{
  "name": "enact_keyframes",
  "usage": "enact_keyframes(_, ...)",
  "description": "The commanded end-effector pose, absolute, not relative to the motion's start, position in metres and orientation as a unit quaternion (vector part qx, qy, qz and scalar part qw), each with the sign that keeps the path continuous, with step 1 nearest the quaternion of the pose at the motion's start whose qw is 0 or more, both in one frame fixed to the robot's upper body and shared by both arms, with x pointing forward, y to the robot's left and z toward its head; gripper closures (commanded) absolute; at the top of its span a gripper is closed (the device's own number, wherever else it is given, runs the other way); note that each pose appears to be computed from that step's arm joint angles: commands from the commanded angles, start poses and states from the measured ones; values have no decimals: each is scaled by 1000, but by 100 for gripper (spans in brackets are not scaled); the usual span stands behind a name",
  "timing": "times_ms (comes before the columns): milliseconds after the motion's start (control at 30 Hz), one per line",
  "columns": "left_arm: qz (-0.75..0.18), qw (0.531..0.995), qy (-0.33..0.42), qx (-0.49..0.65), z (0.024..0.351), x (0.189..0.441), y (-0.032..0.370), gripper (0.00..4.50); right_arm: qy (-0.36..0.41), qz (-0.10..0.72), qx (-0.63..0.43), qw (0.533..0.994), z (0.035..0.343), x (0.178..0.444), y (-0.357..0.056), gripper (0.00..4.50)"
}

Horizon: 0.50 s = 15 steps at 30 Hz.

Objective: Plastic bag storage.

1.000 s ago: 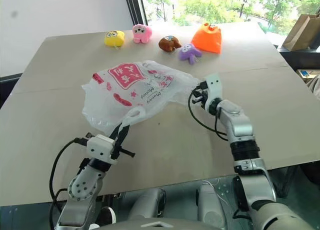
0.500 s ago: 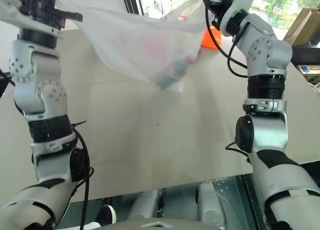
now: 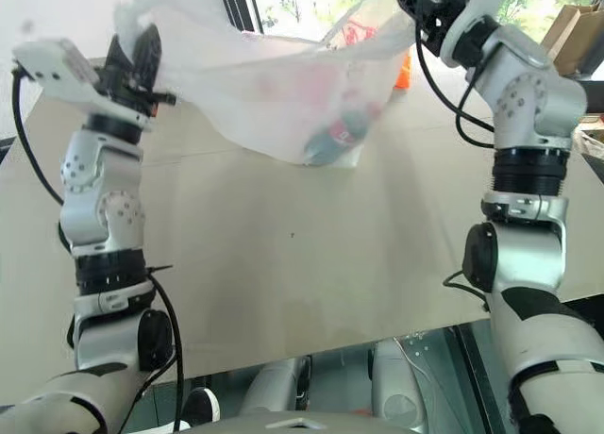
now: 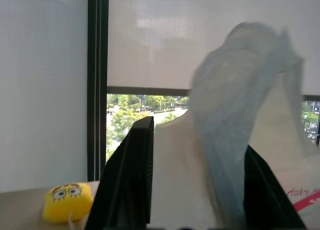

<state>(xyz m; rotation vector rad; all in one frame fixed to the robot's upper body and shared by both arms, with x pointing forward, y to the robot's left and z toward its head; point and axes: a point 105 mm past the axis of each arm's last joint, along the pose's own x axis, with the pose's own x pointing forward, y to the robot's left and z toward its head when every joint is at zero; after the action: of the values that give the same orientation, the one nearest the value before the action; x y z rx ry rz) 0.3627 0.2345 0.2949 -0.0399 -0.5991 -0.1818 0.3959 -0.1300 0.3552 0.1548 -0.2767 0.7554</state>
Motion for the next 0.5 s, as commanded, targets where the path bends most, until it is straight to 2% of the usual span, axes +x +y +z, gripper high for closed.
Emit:
enact_keyframes(33, -179, 948, -263, -15, 275, 332, 219, 104, -72, 483, 36, 872, 318, 350, -118, 85)
enact_keyframes(100, -227, 946, -232, -21, 255, 314, 210, 10, -34, 507, 32, 861, 294, 335, -123, 0)
enact_keyframes(200, -257, 951, -167, -28, 221, 291, 207, 4, 18, 543, 40, 839, 262, 311, -133, 0)
enact_keyframes(333, -240, 966, -90, -3, 179, 277, 212, 4, 84, 550, 0, 831, 214, 294, -146, 0)
enact_keyframes(500, -178, 982, -58, 36, 141, 264, 222, 4, 83, 458, -106, 879, 153, 309, -172, 0)
